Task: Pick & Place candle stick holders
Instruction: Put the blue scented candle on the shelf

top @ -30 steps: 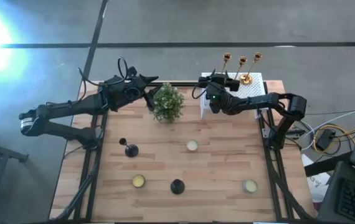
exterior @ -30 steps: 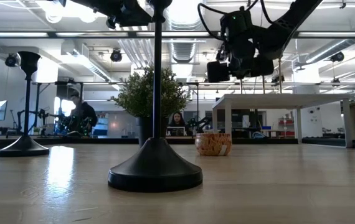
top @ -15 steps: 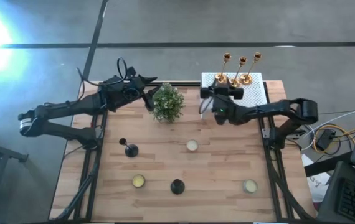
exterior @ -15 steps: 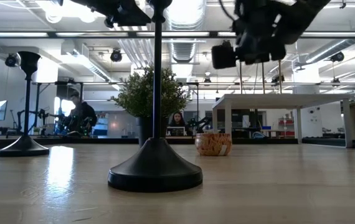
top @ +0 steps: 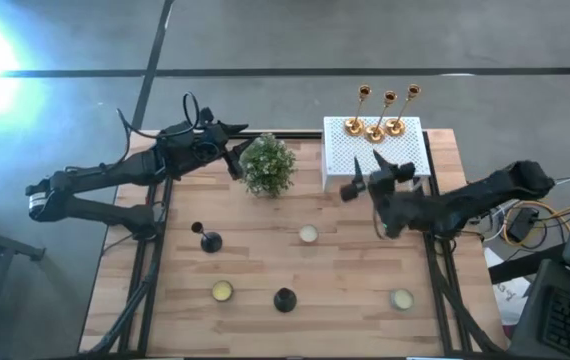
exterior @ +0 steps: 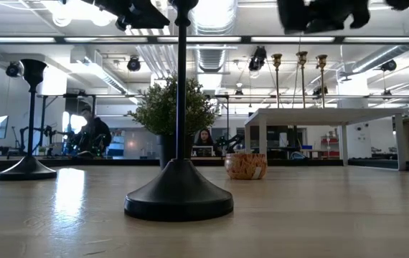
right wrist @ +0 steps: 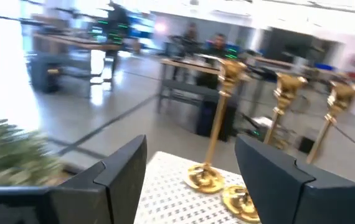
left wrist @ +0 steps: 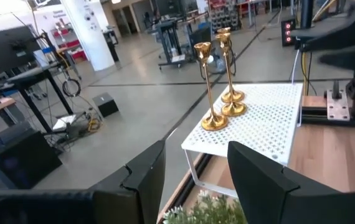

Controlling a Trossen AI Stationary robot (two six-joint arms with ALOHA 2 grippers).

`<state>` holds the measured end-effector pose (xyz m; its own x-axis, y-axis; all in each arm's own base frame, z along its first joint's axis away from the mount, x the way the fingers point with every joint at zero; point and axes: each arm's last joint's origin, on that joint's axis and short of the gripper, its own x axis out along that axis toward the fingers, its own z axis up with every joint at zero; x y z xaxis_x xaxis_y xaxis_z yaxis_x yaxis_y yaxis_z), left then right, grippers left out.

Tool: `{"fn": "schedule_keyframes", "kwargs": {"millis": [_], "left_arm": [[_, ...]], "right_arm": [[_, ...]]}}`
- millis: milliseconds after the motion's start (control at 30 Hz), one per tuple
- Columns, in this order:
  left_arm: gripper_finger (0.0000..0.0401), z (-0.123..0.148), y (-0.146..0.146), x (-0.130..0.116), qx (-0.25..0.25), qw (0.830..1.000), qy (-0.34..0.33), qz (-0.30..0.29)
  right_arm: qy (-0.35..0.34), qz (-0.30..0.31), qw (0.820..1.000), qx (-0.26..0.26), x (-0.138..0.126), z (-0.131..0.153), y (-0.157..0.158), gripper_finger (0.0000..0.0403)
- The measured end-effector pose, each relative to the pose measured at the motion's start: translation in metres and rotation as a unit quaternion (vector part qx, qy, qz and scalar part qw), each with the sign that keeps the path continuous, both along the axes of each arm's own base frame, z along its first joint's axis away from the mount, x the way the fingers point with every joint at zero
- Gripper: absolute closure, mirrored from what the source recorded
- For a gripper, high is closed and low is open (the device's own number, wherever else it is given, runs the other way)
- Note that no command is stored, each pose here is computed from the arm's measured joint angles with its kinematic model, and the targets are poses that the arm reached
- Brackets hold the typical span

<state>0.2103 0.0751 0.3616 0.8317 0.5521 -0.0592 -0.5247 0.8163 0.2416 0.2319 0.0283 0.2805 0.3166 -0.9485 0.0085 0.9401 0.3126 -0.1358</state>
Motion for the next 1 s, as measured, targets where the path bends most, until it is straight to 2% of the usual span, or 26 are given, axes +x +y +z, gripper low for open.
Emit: {"fn": "schedule_keyframes", "kwargs": {"millis": [233,367,500,667,767,833,1000], "left_arm": [[0.0222,-0.002,0.000,0.000,-0.003,1.000,0.008,0.000],[0.0222,-0.002,0.000,0.000,-0.003,1.000,0.007,0.000],[0.0222,-0.002,0.000,0.000,-0.002,1.000,0.008,0.000],[0.0222,-0.002,0.000,0.000,-0.002,1.000,0.008,0.000],[0.0222,-0.002,0.000,0.000,-0.002,1.000,0.008,0.000],[0.0222,-0.002,0.000,0.000,-0.002,1.000,0.008,0.000],[0.0222,-0.002,0.000,0.000,-0.002,1.000,0.008,0.000]], "right_arm": [[0.063,0.116,0.991,-0.033,-0.026,0.017,0.047,0.0171],[0.057,0.162,0.985,-0.033,-0.043,0.043,0.067,0.0175],[0.068,0.198,0.977,-0.035,-0.064,0.082,0.081,0.0179],[0.041,0.271,0.962,-0.023,-0.095,0.146,0.089,0.0180],[0.026,0.316,0.948,-0.015,-0.113,0.173,0.093,0.0180],[0.014,0.338,0.941,-0.005,-0.119,0.180,0.097,0.0180],[-0.008,0.384,0.923,0.012,-0.131,0.176,0.109,0.0180]]}}
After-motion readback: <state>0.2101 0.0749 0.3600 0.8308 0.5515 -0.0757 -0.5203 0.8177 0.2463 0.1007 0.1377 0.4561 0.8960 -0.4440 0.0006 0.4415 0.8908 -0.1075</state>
